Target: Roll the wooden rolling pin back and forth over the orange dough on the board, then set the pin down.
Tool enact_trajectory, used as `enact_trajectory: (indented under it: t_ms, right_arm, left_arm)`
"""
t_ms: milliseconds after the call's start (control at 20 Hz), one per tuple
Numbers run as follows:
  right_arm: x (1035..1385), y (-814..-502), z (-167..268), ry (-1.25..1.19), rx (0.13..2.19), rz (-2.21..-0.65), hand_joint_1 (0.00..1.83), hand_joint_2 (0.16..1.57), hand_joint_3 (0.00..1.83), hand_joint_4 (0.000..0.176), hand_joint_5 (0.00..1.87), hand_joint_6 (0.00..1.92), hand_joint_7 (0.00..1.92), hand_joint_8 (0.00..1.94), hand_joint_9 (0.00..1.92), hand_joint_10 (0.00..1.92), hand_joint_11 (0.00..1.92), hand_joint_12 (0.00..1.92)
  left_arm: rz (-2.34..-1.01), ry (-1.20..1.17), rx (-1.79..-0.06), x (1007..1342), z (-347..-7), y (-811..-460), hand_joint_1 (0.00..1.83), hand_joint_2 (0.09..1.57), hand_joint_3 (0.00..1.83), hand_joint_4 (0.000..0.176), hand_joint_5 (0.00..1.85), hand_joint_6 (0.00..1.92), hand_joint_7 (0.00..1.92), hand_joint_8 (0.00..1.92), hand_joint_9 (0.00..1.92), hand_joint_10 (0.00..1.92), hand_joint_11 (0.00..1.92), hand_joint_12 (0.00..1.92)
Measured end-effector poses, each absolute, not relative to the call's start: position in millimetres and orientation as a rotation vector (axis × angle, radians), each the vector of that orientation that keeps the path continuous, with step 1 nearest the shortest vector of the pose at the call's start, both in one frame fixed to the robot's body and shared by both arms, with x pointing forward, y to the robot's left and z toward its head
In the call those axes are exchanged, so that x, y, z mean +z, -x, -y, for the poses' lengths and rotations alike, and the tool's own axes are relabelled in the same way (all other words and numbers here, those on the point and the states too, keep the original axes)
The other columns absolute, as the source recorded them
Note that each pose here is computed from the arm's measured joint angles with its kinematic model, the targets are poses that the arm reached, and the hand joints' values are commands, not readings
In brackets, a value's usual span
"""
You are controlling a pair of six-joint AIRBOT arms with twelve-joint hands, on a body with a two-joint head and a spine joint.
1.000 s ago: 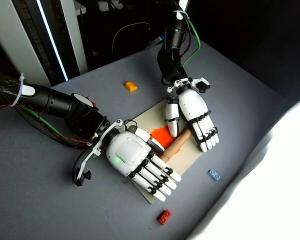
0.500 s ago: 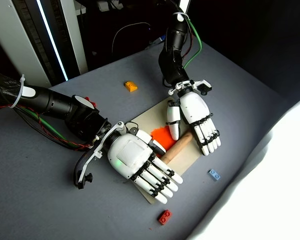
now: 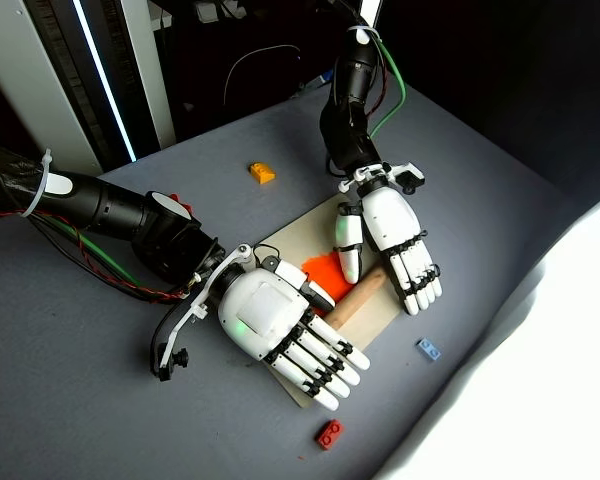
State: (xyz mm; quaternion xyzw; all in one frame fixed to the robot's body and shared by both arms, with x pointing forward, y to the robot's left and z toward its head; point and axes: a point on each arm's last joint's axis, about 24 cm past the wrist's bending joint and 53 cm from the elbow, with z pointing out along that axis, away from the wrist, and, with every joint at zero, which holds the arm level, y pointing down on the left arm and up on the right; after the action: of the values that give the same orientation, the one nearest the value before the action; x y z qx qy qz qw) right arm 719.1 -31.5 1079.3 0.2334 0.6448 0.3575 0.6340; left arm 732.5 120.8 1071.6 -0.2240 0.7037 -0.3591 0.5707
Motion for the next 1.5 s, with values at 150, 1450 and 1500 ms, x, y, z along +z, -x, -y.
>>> enact_trajectory:
  t_ms: [150, 1450, 1500]
  right_arm:
    - [1077.9, -719.4, 31.4, -0.536, 0.818, -1.480, 0.00, 1.43, 0.00, 0.000, 0.03, 0.01, 0.00, 0.00, 0.00, 0.00, 0.00, 0.00]
    - [1078.0, -719.5, 30.9, -0.528, 0.815, -1.482, 0.00, 1.43, 0.00, 0.000, 0.03, 0.00, 0.02, 0.00, 0.00, 0.00, 0.00, 0.00]
    - [1078.2, -719.6, 31.3, -0.528, 0.814, -1.482, 0.00, 1.43, 0.00, 0.000, 0.04, 0.01, 0.02, 0.00, 0.00, 0.00, 0.00, 0.00]
  left_arm:
    - [-1.646, 0.528, -0.844, 1073.8, -121.5, -734.5, 0.00, 1.43, 0.00, 0.000, 0.00, 0.00, 0.00, 0.00, 0.00, 0.00, 0.00, 0.00]
    - [-1.658, 0.515, -0.841, 1074.2, -119.8, -737.0, 0.00, 1.46, 0.01, 0.000, 0.00, 0.00, 0.00, 0.00, 0.00, 0.00, 0.00, 0.00]
    - [-1.661, 0.513, -0.842, 1074.4, -119.9, -736.2, 0.00, 1.46, 0.01, 0.000, 0.00, 0.00, 0.00, 0.00, 0.00, 0.00, 0.00, 0.00]
